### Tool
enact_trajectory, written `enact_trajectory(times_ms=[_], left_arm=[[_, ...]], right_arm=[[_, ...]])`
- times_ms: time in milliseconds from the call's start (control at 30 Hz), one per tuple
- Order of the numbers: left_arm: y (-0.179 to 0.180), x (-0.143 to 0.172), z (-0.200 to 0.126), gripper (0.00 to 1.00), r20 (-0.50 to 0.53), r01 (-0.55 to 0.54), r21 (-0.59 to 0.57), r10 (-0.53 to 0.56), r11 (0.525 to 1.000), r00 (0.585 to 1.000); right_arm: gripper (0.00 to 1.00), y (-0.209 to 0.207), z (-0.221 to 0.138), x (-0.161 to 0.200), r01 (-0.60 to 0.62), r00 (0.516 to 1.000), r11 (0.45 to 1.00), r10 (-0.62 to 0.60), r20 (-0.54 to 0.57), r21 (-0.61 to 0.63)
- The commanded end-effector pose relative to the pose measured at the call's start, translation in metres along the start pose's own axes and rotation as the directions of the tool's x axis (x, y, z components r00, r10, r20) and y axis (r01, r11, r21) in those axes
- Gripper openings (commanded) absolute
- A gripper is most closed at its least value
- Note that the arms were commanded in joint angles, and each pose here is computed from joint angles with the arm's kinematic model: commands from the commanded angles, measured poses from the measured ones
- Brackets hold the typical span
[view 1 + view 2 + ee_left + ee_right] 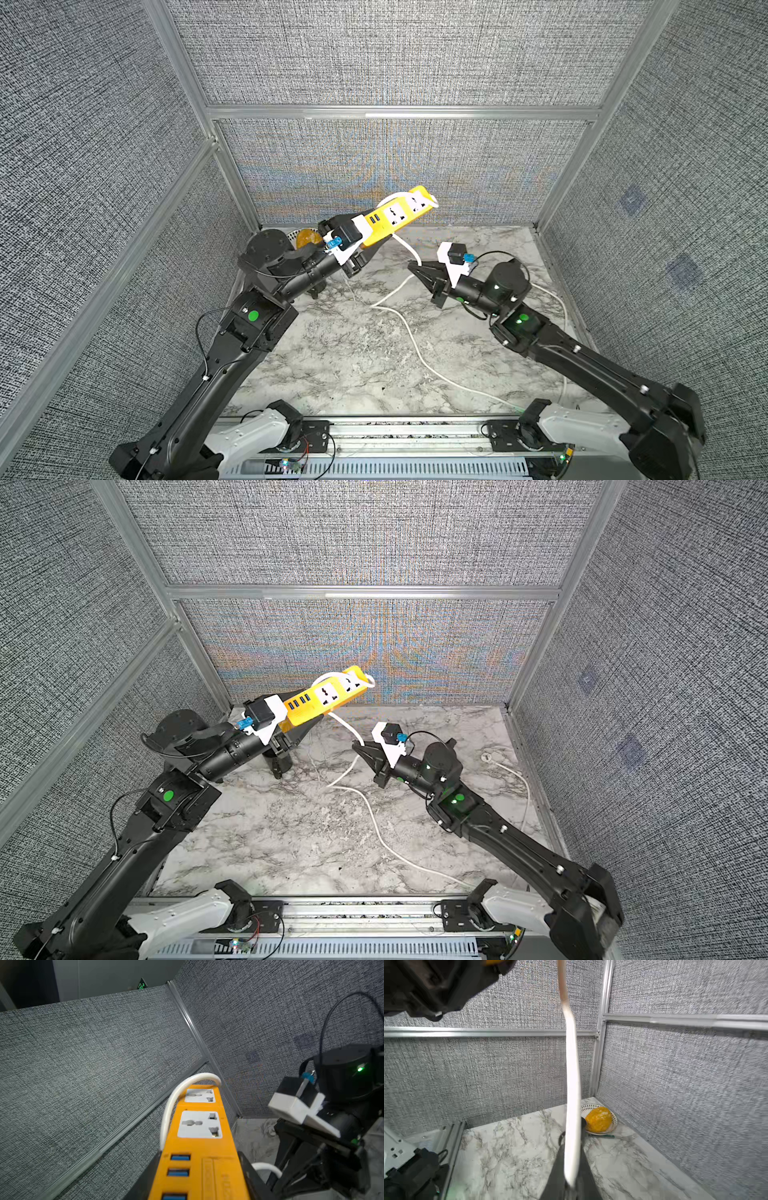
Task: Wrap the cord around the power strip
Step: Wrap the power cord around the power strip.
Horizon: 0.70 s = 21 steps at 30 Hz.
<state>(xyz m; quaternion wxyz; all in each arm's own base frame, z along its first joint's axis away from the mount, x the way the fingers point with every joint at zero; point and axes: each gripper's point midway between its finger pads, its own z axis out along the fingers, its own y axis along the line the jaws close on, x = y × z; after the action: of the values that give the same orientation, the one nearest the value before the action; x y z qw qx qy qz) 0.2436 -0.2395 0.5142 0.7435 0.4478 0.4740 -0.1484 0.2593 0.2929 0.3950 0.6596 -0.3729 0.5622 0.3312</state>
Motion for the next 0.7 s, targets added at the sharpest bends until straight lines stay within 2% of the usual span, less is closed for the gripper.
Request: enact_trajectory(times_ms=[0, 233, 400, 533, 667], left_arm=[[0.021, 0.018, -0.001, 0.00, -0.118, -0.132, -0.105, 0.119, 0.986, 0.986], [0.003, 0.045, -0.006, 0.00, -0.280, -0.267, 0.084, 0.280, 0.960, 0.918], [-0.028, 0.073, -0.034, 0.00, -0.398, -0.237, 0.312, 0.353, 0.920, 0.847], [-0.054, 0.083, -0.055, 0.00, -0.424, -0.155, 0.430, 0.351, 0.889, 0.835], [-0.080, 0.079, -0.069, 0.00, -0.399, -0.060, 0.514, 0.300, 0.856, 0.866]], right_arm=[[0.00, -0.007, -0.022, 0.022, 0.200, 0.954, 0.979, -0.185, -0.237, 0.041], [0.00, -0.023, -0.044, -0.024, 0.471, 0.837, 0.878, -0.414, -0.358, 0.088], [0.00, -0.036, -0.041, -0.047, 0.631, 0.722, 0.772, -0.550, -0.420, 0.074], [0.00, -0.039, -0.034, -0.064, 0.717, 0.643, 0.696, -0.639, -0.423, 0.037], [0.00, -0.037, -0.029, -0.079, 0.781, 0.575, 0.624, -0.719, -0.390, 0.000]])
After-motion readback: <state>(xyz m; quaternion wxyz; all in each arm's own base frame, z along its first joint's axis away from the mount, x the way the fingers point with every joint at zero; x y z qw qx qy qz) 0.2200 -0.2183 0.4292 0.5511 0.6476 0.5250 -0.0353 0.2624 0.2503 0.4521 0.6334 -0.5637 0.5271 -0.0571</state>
